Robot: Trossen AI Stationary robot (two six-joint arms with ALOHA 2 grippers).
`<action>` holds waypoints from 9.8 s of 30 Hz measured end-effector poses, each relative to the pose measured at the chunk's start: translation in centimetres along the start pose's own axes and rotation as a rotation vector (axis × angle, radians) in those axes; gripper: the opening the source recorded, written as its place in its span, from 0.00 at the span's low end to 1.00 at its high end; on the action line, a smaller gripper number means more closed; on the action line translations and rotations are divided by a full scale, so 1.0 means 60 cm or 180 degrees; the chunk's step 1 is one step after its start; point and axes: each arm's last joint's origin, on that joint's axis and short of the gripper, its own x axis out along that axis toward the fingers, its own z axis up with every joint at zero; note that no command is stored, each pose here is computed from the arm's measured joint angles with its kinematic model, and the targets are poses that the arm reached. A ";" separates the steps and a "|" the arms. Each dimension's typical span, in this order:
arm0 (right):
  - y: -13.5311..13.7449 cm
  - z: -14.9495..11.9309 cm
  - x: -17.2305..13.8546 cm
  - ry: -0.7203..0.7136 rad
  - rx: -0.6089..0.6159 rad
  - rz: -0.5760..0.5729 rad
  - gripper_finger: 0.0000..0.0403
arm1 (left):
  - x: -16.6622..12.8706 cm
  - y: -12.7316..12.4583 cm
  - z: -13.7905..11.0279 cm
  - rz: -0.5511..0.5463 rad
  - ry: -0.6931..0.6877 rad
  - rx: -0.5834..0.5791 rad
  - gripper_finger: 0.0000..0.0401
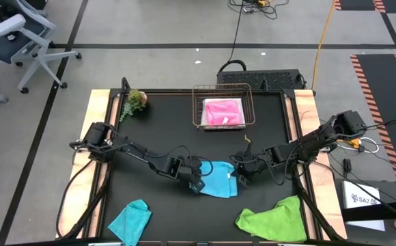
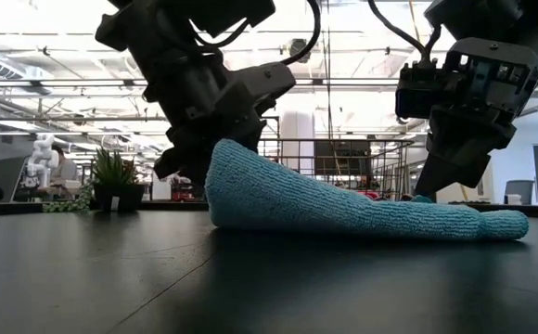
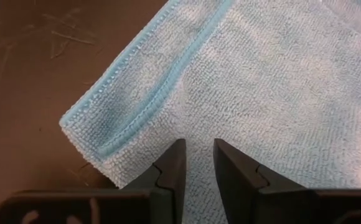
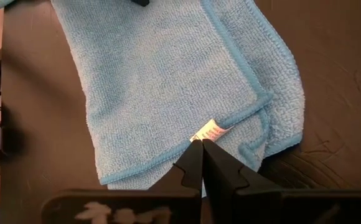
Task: Fold microfiber towels
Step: Fold the right blue towel, then put the right blue towel into the wire basket
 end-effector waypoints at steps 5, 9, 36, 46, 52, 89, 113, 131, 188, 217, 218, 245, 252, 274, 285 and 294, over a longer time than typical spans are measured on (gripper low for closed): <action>0.000 0.000 0.000 -0.0005 -0.0003 -0.0002 0.00 | 0.000 0.000 0.000 -0.0008 -0.0006 0.0031 0.20; 0.000 0.000 0.000 -0.0007 -0.0015 -0.0003 0.00 | 0.000 -0.003 0.002 -0.0056 -0.0045 0.0018 0.20; 0.004 0.005 0.000 -0.0105 -0.0156 0.0070 0.00 | 0.002 -0.008 0.041 -0.0411 -0.0456 -0.0427 0.20; 0.004 0.005 0.000 -0.0103 -0.0156 0.0070 0.00 | 0.007 -0.014 0.026 -0.0544 -0.0200 0.0179 0.22; 0.004 0.005 0.000 -0.0103 -0.0134 0.0070 0.00 | 0.005 -0.021 0.016 -0.0569 -0.0161 0.0286 0.33; 0.131 0.044 0.103 -0.0406 -0.0804 0.0509 0.00 | 0.008 -0.009 0.020 -0.0363 -0.0173 0.0116 0.60; 0.144 -0.014 0.184 -0.0121 -0.0844 0.0513 0.00 | 0.015 0.029 0.034 0.0126 -0.0130 -0.0133 0.60; 0.131 0.020 0.111 0.0008 -0.1301 -0.0104 0.00 | -0.067 -0.057 -0.040 -0.0334 -0.0264 -0.0136 0.60; 0.044 0.108 -0.013 0.0236 -0.1517 -0.1106 0.00 | -0.044 -0.022 -0.038 0.0146 -0.0041 -0.1912 0.60; -0.036 0.065 -0.013 0.0528 -0.0574 -0.0332 0.30 | -0.045 -0.015 -0.055 0.0423 -0.0040 -0.2450 0.58; -0.037 0.067 -0.014 0.0513 -0.0502 -0.0340 0.34 | -0.045 -0.015 -0.055 0.0424 -0.0044 -0.2453 0.59; -0.068 0.052 0.015 0.0206 0.0692 0.0730 0.58 | -0.011 -0.014 -0.058 0.0433 -0.0183 -0.2444 0.59; -0.080 0.037 0.009 0.0741 0.0787 0.0769 0.58 | -0.010 -0.014 -0.058 0.0429 -0.0197 -0.2442 0.59; -0.089 0.049 0.033 0.0162 0.0762 0.0422 0.58 | -0.003 -0.002 -0.036 0.0402 -0.0208 -0.2361 0.59; -0.087 0.054 0.051 0.0017 0.0814 0.0594 0.57 | 0.001 0.007 -0.022 0.0418 -0.0259 -0.2318 0.59; -0.089 0.054 0.057 0.0019 0.0860 0.0595 0.38 | 0.005 0.016 -0.008 0.0435 -0.0320 -0.2223 0.56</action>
